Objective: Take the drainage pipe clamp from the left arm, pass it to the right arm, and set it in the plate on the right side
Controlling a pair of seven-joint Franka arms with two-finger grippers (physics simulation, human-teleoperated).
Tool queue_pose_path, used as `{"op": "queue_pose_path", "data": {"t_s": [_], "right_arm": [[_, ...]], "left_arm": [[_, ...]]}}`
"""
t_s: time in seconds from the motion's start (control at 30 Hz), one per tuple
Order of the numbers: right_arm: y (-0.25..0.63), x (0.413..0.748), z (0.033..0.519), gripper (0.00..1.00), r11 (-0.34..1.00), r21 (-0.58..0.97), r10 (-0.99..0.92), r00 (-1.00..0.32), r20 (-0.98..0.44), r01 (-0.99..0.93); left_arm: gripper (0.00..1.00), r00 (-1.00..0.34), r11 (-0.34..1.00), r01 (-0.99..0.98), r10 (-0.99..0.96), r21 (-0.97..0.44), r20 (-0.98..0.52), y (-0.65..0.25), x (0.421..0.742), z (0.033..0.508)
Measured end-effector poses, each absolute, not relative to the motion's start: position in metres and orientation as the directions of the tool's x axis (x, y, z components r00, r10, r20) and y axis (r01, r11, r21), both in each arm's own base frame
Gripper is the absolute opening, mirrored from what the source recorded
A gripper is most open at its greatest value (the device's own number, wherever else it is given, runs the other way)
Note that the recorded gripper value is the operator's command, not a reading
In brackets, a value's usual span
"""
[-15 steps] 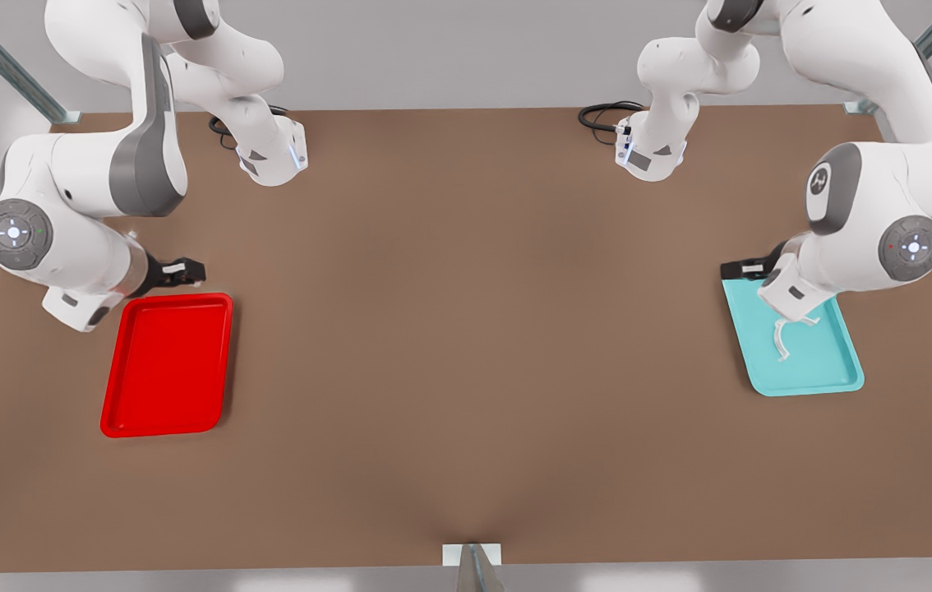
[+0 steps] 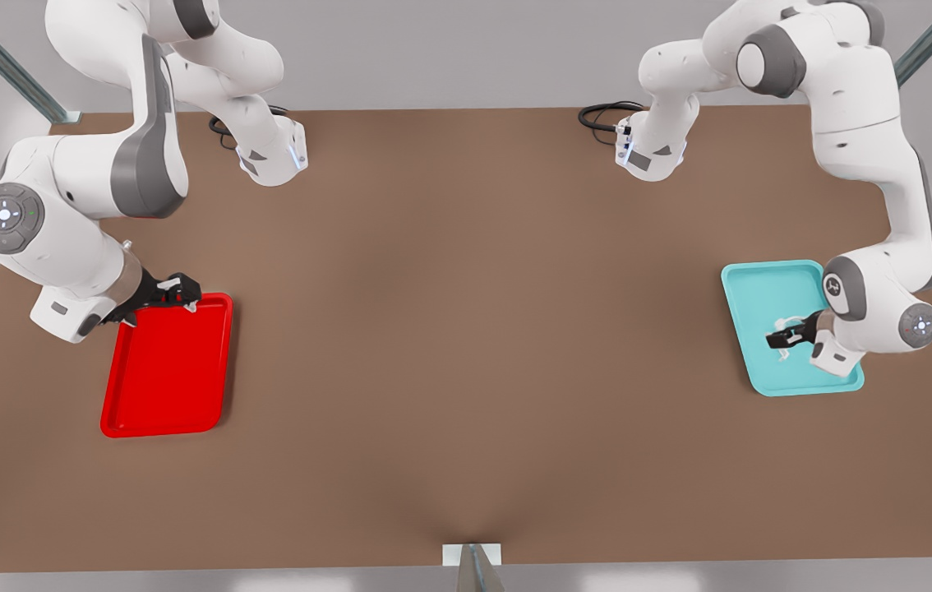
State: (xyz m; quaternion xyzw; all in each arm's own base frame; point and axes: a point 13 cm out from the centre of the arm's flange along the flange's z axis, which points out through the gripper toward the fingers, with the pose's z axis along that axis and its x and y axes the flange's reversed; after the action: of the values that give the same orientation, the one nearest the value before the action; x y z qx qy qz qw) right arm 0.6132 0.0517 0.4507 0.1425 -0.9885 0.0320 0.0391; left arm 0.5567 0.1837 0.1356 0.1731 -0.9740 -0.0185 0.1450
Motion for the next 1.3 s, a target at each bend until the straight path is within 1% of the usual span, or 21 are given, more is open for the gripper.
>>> {"op": "queue_pose_path", "data": {"t_s": [0.07, 0.2, 0.33, 0.53, 0.57, 0.6, 0.63, 0.67, 0.93, 1.17, 1.2, 1.3], "right_arm": [[0.052, 0.614, 0.450, 1.00, 0.956, -0.053, -0.284, -0.955, 0.085, -0.289], [0.057, 0.615, 0.450, 1.00, 0.951, -0.055, -0.301, -0.950, 0.082, -0.306], [0.057, 0.614, 0.448, 1.00, 0.949, -0.053, -0.307, -0.948, 0.086, -0.312], [0.057, 0.614, 0.446, 1.00, 0.946, -0.051, -0.314, -0.945, 0.094, -0.319], [0.057, 0.614, 0.445, 1.00, 0.946, -0.050, -0.315, -0.944, 0.095, -0.320], [0.057, 0.614, 0.445, 1.00, 0.946, -0.050, -0.315, -0.944, 0.096, -0.321], [0.057, 0.613, 0.444, 1.00, 0.945, -0.050, -0.316, -0.943, 0.099, -0.322], [0.057, 0.613, 0.443, 1.00, 0.945, -0.049, -0.317, -0.943, 0.101, -0.323], [0.057, 0.609, 0.438, 1.00, 0.943, -0.044, -0.323, -0.939, 0.118, -0.330], [0.058, 0.606, 0.436, 1.00, 0.942, -0.040, -0.327, -0.937, 0.124, -0.334], [0.057, 0.606, 0.435, 1.00, 0.942, -0.039, -0.327, -0.937, 0.126, -0.334], [0.058, 0.605, 0.434, 1.00, 0.941, -0.037, -0.329, -0.936, 0.127, -0.336]], "left_arm": [[1.00, -0.910, 0.940, -0.333, -0.341, 0.073, 0.235, 0.205, 0.559, 0.120], [1.00, -0.938, 0.956, -0.285, -0.292, 0.064, 0.187, 0.219, 0.563, 0.089], [1.00, -0.958, 0.970, -0.237, -0.244, 0.060, 0.154, 0.232, 0.566, 0.071], [1.00, -0.972, 0.984, -0.173, -0.178, 0.048, 0.156, 0.233, 0.555, 0.054], [0.93, -0.973, 0.985, -0.164, -0.170, 0.047, 0.157, 0.232, 0.554, 0.050], [0.70, -0.974, 0.987, -0.157, -0.162, 0.047, 0.155, 0.231, 0.554, 0.048], [0.55, -0.976, 0.988, -0.150, -0.155, 0.046, 0.153, 0.230, 0.555, 0.046], [0.50, -0.977, 0.988, -0.144, -0.149, 0.047, 0.150, 0.230, 0.555, 0.045], [0.51, -0.983, 0.992, -0.116, -0.121, 0.042, 0.137, 0.226, 0.560, 0.045], [0.52, -0.979, 0.990, -0.135, -0.139, 0.040, 0.148, 0.227, 0.555, 0.037], [0.52, -0.978, 0.989, -0.140, -0.145, 0.040, 0.151, 0.228, 0.553, 0.036], [0.43, -0.976, 0.988, -0.150, -0.155, 0.041, 0.153, 0.228, 0.551, 0.036]]}}
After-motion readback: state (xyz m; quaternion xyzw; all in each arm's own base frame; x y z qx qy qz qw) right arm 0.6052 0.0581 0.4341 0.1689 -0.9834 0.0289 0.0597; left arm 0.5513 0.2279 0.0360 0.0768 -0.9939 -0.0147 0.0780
